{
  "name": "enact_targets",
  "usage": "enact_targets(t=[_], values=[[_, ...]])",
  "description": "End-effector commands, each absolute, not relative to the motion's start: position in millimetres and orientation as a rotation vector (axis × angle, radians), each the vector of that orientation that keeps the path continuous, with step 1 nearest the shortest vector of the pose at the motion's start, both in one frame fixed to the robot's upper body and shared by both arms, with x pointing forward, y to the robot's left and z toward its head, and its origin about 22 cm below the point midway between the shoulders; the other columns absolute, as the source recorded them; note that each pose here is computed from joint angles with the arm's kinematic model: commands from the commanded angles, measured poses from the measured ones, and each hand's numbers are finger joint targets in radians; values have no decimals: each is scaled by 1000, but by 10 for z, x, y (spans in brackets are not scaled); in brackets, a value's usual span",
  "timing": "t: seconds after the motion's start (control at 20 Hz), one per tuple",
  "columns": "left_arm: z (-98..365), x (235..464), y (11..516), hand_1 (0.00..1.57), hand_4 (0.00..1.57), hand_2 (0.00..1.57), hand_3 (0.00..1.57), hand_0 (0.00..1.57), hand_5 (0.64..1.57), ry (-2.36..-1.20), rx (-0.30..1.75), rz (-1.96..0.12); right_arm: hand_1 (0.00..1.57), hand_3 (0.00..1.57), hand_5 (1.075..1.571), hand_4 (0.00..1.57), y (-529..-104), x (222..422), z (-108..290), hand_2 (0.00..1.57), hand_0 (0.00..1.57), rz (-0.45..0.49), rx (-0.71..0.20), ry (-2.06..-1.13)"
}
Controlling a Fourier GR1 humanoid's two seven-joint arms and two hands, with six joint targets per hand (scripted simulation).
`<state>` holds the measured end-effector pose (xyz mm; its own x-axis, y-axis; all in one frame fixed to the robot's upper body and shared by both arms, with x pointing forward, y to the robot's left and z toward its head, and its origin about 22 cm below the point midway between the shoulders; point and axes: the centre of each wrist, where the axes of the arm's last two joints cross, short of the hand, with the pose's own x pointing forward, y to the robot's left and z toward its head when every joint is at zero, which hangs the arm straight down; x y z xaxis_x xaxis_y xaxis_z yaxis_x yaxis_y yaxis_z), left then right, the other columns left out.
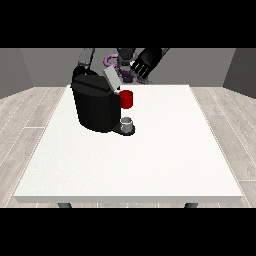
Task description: Insert the coffee pod into the coffee machine and close the lid
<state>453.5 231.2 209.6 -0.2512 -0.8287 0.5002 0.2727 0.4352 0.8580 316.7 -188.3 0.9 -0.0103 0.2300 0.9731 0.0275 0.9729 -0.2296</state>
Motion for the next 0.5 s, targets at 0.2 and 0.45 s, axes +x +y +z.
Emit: enact_targets(t=[0.2,0.45], values=[[2648,4574,2492,1222,475,1288,1238,1222,1571,-1493,599,-1074,0,0,1571,37,-2043,3342,386,0,0,181,-224,-1639],[2438,4587,2363,1258,494,1299,1245,1258,1571,-1528,636,-1099,0,0,1571,186,-2079,3379,509,0,0,156,-214,-1696]])
